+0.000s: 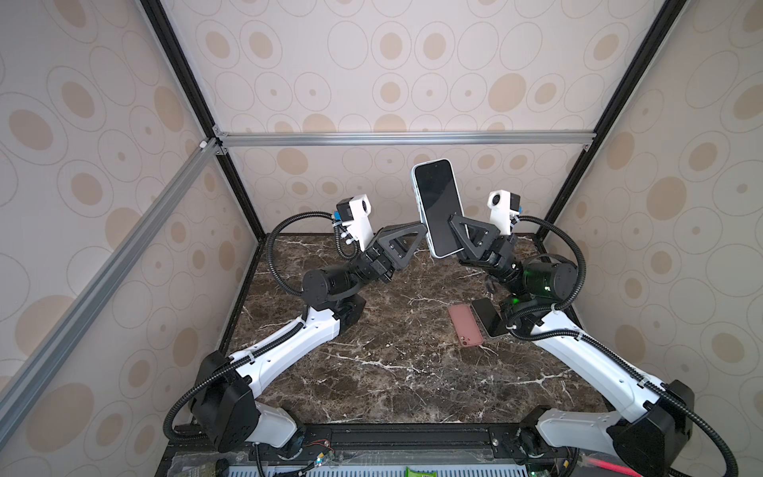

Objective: Take the phone out of the phone case
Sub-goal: Remove the phone case from the phone.

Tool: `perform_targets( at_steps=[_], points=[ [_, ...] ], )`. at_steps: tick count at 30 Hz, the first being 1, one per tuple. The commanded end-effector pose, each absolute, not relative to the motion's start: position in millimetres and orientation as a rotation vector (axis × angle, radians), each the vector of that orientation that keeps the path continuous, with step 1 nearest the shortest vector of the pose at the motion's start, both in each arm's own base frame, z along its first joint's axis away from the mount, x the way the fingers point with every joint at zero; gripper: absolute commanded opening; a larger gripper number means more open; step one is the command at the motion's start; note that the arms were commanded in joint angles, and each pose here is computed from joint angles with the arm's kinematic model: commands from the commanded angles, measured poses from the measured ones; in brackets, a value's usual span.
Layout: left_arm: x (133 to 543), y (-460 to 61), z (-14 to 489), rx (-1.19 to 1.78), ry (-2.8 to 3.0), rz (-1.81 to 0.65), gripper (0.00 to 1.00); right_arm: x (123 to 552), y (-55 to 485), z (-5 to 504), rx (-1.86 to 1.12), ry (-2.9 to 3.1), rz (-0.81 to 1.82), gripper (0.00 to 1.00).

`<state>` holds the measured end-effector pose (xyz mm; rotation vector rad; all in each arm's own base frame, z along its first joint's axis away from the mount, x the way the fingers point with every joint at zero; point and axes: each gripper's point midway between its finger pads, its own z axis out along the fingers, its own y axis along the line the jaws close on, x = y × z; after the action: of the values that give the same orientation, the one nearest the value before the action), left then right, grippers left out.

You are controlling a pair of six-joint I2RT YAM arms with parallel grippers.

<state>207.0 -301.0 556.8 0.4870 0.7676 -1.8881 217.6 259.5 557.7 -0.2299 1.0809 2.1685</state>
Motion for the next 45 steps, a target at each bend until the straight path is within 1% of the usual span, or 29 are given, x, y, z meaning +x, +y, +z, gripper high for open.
perform_targets(
  at_steps=[1,5,9,15,21,29,34,38,41,45],
  points=[
    [208.6,-337.0,514.7,0.566,0.916,-1.980,0.00,196.6,265.8,569.3,-0.330,1.057,2.227,0.00],
    [214.5,-340.5,505.8,0.541,0.935,-1.998,0.00,190.0,262.7,576.4,-0.356,1.034,2.227,0.00],
    [228.1,-347.6,495.9,0.509,1.032,-1.930,0.00,184.0,259.8,581.0,-0.374,1.027,2.214,0.00],
    [254.2,-335.0,481.0,0.369,1.109,-1.908,0.00,176.0,255.7,588.7,-0.404,1.000,2.200,0.00],
    [264.6,-332.0,469.7,0.315,1.134,-1.938,0.00,171.8,252.2,593.9,-0.416,0.969,2.207,0.00],
    [297.3,-320.7,440.3,0.167,1.309,-1.821,0.00,168.7,249.0,596.8,-0.419,0.954,2.193,0.00],
    [304.0,-306.0,430.8,0.084,1.284,-1.872,0.00,168.9,248.4,597.2,-0.417,0.953,2.183,0.00],
    [315.9,-307.4,416.6,0.046,1.395,-1.761,0.00,166.5,247.1,600.1,-0.424,0.943,2.177,0.00],
    [315.6,-302.5,419.2,0.050,1.387,-1.738,0.00,164.8,245.9,602.1,-0.428,0.936,2.173,0.00],
    [297.9,-295.9,446.4,0.169,1.240,-1.806,0.00,171.8,254.4,591.7,-0.423,1.028,2.129,0.00]
  ],
)
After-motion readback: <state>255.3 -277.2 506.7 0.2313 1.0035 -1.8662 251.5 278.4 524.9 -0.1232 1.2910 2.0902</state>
